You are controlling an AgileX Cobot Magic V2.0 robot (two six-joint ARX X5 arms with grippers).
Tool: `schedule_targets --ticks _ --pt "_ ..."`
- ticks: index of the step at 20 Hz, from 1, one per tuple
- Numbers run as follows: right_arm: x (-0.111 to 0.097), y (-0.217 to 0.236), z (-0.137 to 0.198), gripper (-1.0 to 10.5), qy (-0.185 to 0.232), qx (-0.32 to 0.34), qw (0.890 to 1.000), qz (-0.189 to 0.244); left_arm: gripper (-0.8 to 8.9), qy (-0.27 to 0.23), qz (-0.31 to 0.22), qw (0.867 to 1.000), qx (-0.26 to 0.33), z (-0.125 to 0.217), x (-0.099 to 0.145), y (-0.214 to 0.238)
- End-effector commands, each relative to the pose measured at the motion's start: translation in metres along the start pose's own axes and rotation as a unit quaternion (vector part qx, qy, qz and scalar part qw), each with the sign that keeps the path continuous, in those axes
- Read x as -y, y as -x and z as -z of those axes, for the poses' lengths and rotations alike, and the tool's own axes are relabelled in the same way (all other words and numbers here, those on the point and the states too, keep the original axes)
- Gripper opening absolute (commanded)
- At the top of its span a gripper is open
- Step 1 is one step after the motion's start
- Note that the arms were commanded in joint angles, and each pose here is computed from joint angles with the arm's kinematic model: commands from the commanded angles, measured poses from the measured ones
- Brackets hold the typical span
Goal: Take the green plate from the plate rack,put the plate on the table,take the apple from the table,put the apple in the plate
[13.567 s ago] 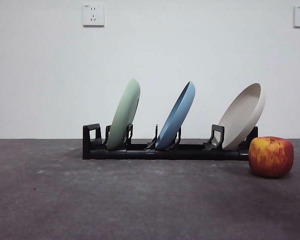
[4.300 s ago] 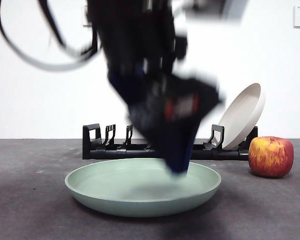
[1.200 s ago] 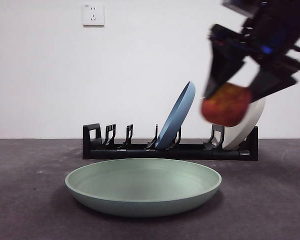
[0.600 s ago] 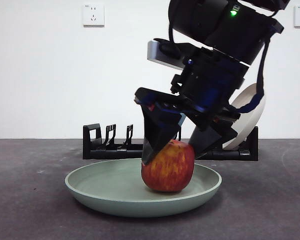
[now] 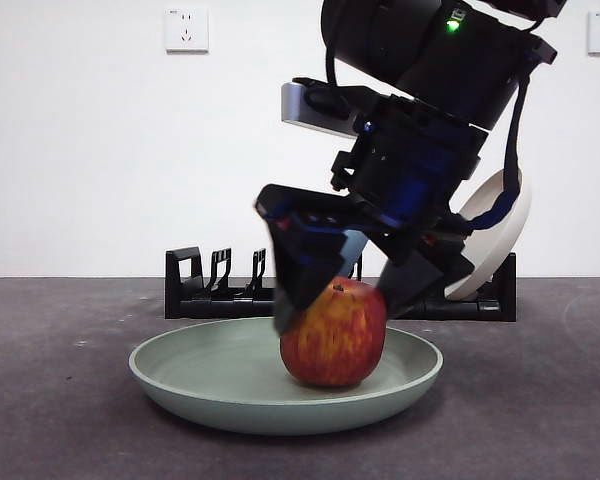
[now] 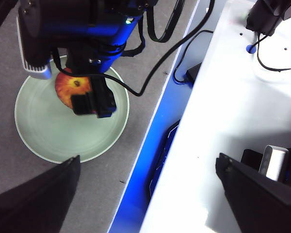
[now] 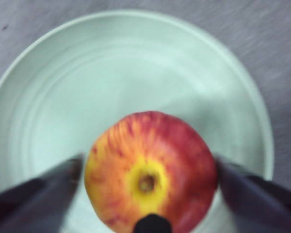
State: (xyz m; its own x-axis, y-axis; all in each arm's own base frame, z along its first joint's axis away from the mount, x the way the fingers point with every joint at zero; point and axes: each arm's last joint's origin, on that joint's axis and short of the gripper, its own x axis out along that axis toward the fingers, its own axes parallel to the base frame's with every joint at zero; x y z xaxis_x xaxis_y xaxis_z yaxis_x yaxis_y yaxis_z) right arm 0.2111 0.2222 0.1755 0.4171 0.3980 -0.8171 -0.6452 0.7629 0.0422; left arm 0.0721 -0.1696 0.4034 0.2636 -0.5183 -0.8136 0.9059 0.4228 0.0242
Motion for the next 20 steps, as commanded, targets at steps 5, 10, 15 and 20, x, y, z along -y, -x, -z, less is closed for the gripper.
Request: schedule_targets --ticks 5,10,15,20 --pt "-0.002 0.041 -0.007 6.3 0.001 0.05 0.999 -0.009 4.71 0.003 0.0 1.0 -0.001 0.0 0.0 -0.001" --pt "0.002 0.117 0.008 6.3 -0.002 0.065 0.998 -0.024 4.71 0.003 0.0 1.0 -0.002 0.0 0.0 -0.001" --pt "0.008 0.184 0.054 6.3 -0.013 0.031 0.998 -0.052 4.71 0.003 0.001 1.0 -0.003 0.0 0.0 -0.001" --pt "0.011 0.212 0.087 6.2 -0.036 -0.008 0.996 -0.081 4.7 0.002 0.0 1.0 -0.015 0.003 0.0 0.0"
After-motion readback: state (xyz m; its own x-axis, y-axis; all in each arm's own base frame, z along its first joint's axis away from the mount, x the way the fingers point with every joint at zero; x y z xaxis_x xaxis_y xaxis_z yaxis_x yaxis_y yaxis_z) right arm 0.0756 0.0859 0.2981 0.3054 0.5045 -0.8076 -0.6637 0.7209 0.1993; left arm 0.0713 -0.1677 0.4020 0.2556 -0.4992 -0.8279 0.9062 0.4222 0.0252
